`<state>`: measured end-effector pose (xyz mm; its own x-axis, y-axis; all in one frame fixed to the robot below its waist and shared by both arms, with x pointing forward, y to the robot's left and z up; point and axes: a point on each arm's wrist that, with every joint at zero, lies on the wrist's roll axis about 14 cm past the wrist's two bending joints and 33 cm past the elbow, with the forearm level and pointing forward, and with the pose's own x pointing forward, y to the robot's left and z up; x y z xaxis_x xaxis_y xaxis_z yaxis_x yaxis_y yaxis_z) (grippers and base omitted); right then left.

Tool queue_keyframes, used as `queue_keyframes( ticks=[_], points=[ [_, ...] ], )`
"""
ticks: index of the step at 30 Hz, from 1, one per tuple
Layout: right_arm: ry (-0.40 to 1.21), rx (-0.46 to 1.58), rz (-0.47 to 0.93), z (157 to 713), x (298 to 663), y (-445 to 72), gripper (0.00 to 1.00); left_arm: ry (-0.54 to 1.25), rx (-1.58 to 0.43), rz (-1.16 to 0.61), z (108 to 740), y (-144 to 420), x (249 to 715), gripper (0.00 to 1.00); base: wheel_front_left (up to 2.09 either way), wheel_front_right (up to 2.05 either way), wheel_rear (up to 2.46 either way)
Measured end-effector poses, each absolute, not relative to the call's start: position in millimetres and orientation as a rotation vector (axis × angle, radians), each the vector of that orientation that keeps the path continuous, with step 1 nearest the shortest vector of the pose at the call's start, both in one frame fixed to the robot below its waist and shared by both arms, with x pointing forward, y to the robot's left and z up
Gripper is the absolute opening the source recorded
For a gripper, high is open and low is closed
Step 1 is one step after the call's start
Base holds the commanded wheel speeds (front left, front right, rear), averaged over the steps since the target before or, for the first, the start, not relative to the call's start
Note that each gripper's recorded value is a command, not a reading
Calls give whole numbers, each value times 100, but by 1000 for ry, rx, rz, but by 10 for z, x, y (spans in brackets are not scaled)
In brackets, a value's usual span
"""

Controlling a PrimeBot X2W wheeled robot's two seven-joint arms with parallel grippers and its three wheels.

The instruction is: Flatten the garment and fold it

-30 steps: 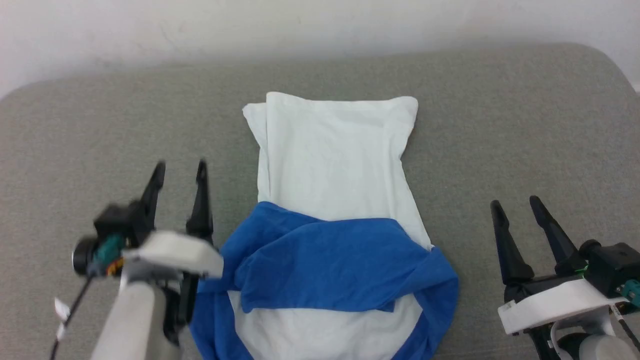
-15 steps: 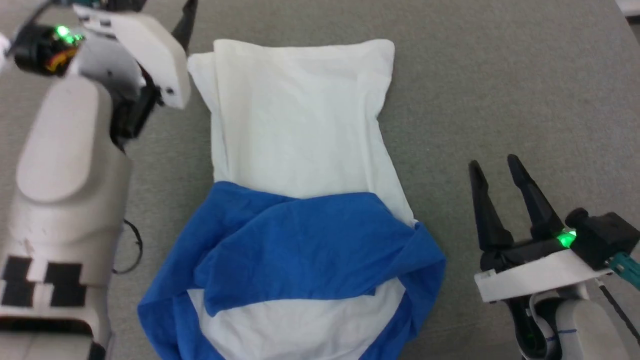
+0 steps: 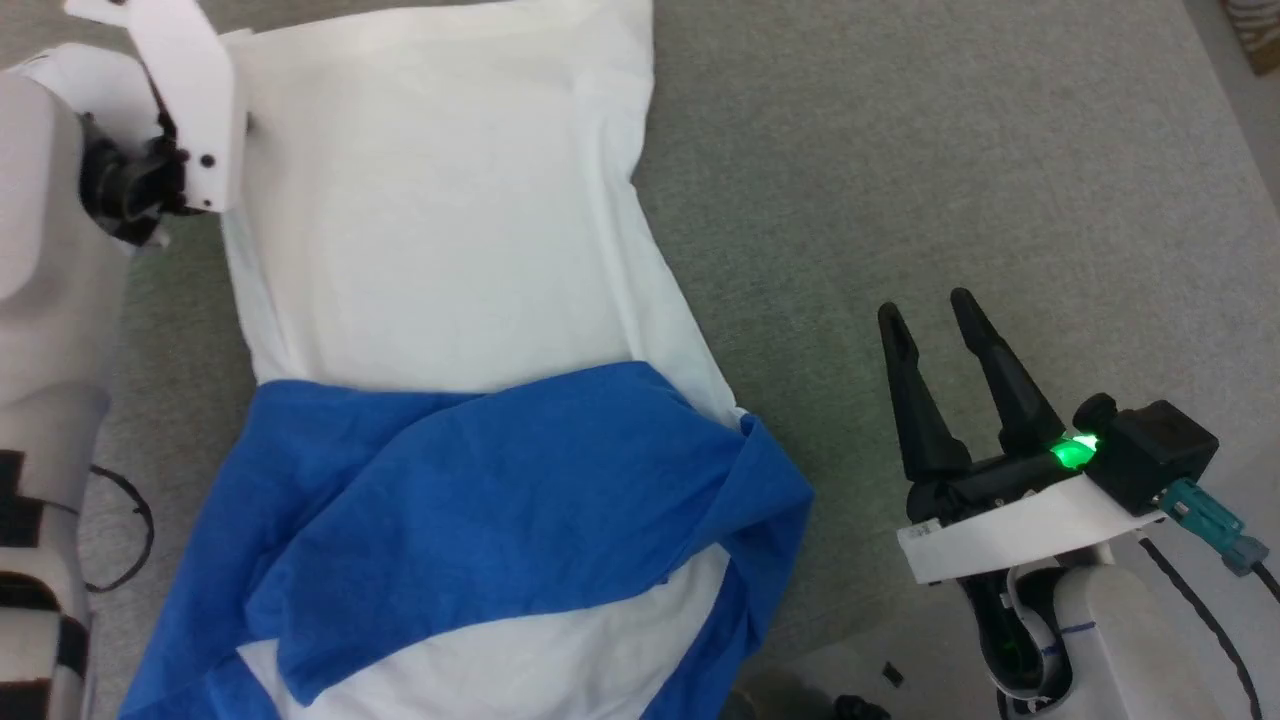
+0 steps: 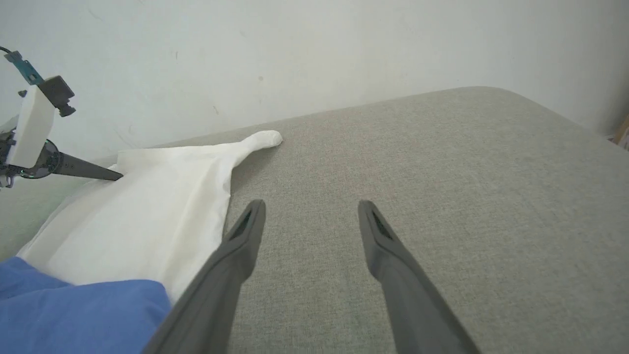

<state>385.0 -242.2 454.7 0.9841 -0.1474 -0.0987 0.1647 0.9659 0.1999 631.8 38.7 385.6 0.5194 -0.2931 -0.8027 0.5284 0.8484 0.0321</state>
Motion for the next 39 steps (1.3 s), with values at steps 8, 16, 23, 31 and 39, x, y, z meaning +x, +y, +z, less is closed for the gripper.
queue_keyframes(
  ticks=[8,16,23,31,39],
  points=[
    [118,188,-211,4437,3766,-2570,100,1096,285,-481,3628,365,6312,32,0,0,0],
    [102,183,-194,4478,3809,-2554,100,1012,248,-500,3691,312,6258,0,0,0,0],
    [109,181,-145,4541,3884,-2552,100,772,264,-497,3894,399,6214,0,0,0,0],
    [121,243,-39,4732,4565,-2574,100,539,236,-463,4327,485,6243,0,0,0,0],
    [342,260,123,4627,5455,-2216,100,405,220,-473,4565,397,6413,0,0,0,0]
  ],
)
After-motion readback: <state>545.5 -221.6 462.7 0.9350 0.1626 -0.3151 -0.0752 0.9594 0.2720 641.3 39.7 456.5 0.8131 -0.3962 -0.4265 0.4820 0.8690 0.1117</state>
